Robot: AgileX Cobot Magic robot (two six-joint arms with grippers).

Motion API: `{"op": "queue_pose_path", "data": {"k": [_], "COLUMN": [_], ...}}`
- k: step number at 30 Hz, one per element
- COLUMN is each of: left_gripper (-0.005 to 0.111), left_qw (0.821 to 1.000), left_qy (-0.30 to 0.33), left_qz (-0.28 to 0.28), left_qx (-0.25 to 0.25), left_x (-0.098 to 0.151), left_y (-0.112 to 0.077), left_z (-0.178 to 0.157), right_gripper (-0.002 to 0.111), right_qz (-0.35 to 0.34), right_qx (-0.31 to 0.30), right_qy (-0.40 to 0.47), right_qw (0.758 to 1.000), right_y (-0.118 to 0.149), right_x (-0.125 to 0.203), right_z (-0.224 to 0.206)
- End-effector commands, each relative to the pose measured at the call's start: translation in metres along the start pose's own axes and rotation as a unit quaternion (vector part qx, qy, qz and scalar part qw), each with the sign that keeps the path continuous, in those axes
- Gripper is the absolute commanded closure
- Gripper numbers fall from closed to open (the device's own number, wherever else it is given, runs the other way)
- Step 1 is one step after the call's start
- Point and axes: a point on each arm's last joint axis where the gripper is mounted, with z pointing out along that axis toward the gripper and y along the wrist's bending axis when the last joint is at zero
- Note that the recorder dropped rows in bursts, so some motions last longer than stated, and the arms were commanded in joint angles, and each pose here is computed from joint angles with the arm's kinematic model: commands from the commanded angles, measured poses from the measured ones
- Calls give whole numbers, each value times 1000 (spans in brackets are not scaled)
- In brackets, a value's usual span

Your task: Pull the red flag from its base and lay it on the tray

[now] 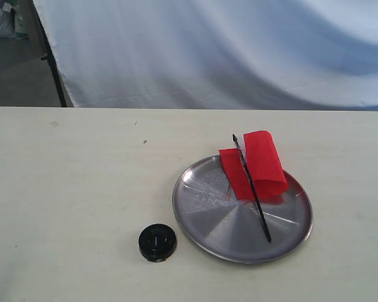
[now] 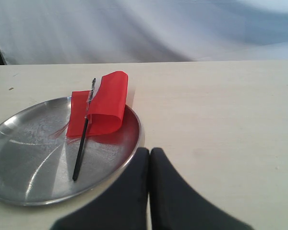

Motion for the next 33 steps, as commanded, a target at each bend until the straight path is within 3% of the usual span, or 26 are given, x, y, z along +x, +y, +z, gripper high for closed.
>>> {"op": "queue_pose_path", "data": {"k": [1, 33], "left_gripper": [107, 107], "left_qw": [1000, 1000], "left_qy": [-2, -4], "left_qz": [-7, -11], "left_qx": [-6, -27], "left_x": [1, 1], "left_y": [1, 3], "left_z": [0, 0], "right_gripper": [108, 108], "right_qz": [-5, -5], "right_qx": [1, 1], "right_qy": [-5, -5], "right_qw": [1000, 1000], "right_y": [0, 0], "right_x": [0, 0], "right_z": [0, 0]}}
